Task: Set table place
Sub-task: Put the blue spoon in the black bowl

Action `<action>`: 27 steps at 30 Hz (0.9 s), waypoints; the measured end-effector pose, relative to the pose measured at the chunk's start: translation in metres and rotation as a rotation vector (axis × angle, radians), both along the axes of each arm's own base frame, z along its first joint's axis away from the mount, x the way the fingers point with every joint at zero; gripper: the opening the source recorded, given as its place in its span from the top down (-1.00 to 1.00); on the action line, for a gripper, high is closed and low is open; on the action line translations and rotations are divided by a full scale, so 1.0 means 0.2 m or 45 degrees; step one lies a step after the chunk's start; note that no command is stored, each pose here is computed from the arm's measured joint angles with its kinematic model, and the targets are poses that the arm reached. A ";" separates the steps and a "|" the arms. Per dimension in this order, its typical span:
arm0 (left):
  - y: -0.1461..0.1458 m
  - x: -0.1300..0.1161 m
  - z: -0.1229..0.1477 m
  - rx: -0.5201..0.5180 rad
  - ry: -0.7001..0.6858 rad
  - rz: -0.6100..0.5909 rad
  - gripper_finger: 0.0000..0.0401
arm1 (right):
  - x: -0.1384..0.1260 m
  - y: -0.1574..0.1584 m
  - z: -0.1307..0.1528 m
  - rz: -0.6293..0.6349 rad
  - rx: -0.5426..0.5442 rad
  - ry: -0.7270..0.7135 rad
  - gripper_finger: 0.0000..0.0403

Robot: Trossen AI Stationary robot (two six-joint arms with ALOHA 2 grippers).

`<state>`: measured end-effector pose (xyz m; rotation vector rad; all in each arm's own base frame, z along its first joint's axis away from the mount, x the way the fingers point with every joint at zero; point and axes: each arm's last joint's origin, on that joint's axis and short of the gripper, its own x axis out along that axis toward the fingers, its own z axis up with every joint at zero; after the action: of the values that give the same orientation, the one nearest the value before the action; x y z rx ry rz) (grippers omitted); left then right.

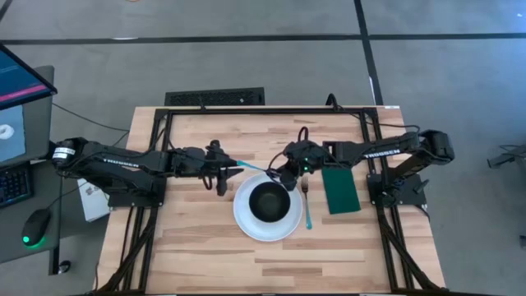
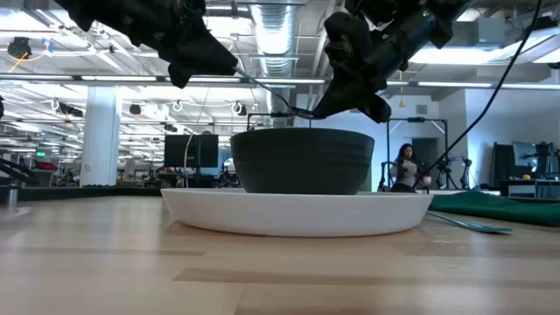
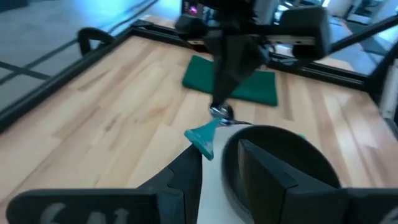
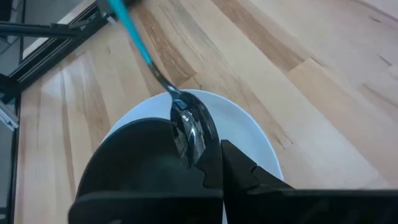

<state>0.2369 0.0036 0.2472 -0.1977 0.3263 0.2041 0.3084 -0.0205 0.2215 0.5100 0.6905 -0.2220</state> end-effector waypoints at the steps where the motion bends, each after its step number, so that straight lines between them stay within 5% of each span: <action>1: 0.00 0.00 0.00 0.007 0.000 0.020 0.53 | 0.00 0.01 0.00 0.004 0.000 0.002 0.95; 27: 0.00 -0.01 -0.03 -0.021 0.091 0.032 0.54 | 0.01 0.08 0.01 -0.001 -0.054 -0.033 0.95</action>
<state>0.2340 0.0043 0.2408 -0.2111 0.3968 0.2337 0.3108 -0.0052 0.2235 0.4721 0.6593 -0.2295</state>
